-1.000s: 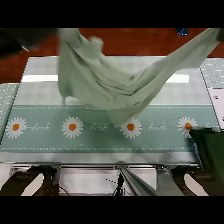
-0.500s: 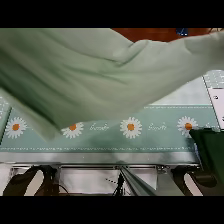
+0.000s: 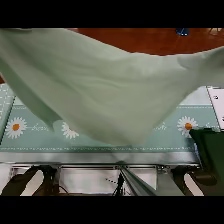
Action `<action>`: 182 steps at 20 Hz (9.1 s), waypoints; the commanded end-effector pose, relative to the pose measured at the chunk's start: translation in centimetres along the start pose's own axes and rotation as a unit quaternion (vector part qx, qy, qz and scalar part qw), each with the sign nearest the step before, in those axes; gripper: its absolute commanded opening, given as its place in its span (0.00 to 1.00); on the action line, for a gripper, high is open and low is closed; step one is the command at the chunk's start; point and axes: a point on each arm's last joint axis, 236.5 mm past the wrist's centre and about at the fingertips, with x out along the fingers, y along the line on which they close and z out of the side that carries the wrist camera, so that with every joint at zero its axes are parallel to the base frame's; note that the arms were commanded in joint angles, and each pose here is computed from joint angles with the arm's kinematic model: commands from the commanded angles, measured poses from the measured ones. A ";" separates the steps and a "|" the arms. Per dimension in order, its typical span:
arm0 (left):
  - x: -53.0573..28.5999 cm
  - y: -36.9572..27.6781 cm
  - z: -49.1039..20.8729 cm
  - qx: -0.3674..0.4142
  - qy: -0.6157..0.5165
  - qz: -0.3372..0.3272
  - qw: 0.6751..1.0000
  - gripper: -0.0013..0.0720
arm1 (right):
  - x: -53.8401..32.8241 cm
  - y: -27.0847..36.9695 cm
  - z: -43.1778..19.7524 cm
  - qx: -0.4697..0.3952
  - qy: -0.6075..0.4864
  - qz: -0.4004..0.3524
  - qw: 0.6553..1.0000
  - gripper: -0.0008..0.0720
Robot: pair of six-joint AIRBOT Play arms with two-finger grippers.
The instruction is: Fold the shirts.
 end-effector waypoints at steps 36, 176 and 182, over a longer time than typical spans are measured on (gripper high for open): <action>12.1 4.0 -31.9 -0.309 0.416 -0.062 0.853 0.76 | 25.0 8.4 -18.1 0.019 0.293 0.133 0.947 0.05; 7.1 22.2 -44.0 -0.359 0.454 0.073 0.812 0.86 | 22.3 4.6 -28.7 0.151 0.504 0.199 0.827 0.69; 10.7 21.2 -46.9 -0.325 0.482 0.061 0.812 0.86 | 22.2 5.1 -28.4 0.159 0.502 0.209 0.824 0.69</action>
